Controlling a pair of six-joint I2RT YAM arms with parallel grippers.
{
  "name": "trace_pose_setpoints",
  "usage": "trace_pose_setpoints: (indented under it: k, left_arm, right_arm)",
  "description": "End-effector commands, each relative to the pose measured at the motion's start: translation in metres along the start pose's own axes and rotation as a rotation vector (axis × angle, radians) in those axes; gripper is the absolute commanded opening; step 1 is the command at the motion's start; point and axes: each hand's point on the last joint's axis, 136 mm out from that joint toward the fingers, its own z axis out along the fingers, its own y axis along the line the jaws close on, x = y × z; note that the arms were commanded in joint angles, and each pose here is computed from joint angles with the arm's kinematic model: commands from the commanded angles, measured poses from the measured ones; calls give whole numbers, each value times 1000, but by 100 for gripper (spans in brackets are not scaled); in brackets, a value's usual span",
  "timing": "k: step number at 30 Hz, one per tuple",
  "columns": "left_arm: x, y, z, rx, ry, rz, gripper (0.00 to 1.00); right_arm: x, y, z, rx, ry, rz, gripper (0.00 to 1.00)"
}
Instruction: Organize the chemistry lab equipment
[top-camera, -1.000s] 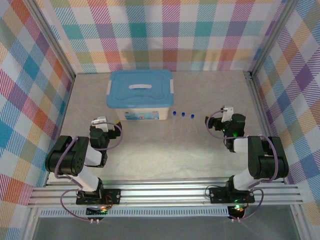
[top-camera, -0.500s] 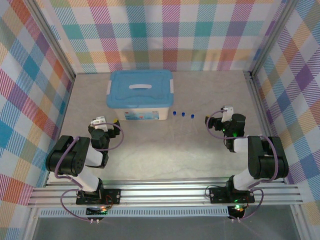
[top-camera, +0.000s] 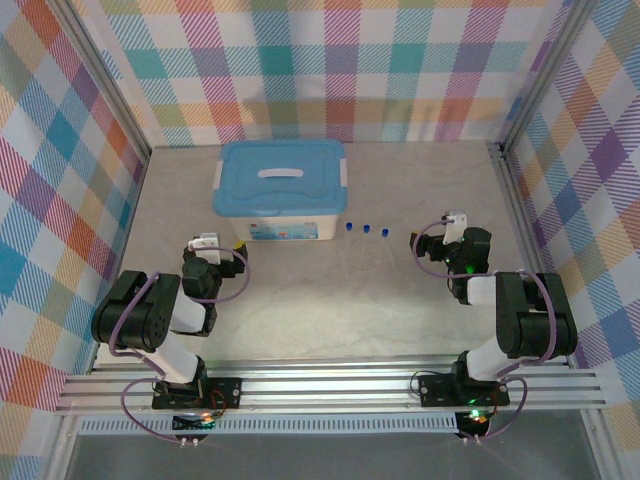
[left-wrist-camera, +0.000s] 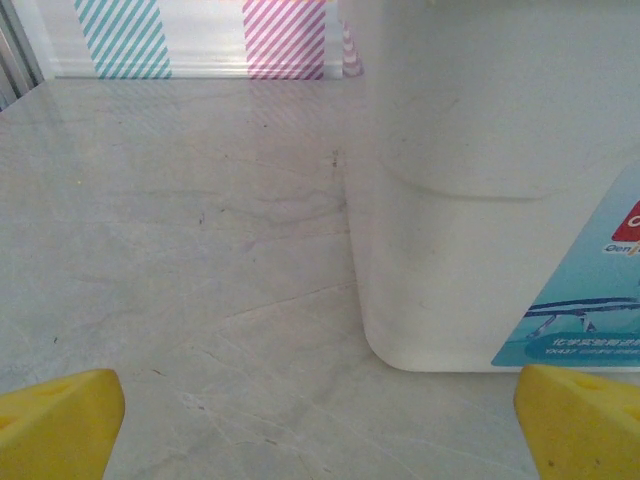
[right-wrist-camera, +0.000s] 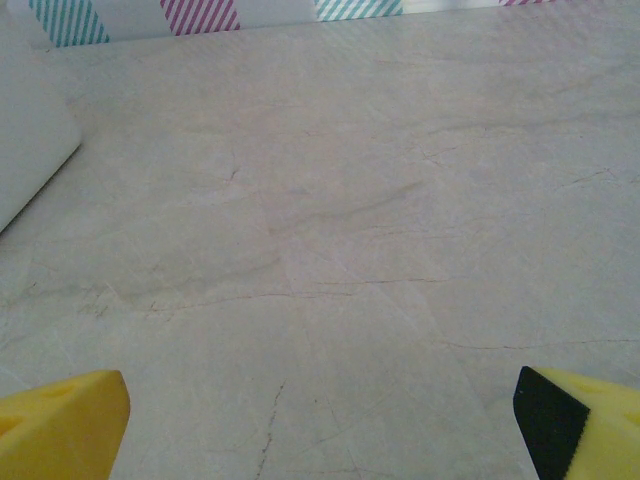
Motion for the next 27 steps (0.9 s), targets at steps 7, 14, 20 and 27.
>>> trace_pose_setpoints:
  k: [7, 14, 20, 27]
  left_arm:
    - [-5, -38, -8, 210, -39, 94, 100]
    - [-5, -37, -7, 205, -41, 97, 100]
    - [-5, -38, -8, 206, -40, 97, 100]
    - [-5, -38, -8, 206, -41, 97, 100]
  right_arm:
    - [-6, 2, 0, -15, -29, -10, 99]
    - [-7, 2, 0, -16, -29, -10, 99]
    - [-6, 2, 0, -16, -28, -10, 99]
    - [-6, 2, 0, -15, -29, -10, 99]
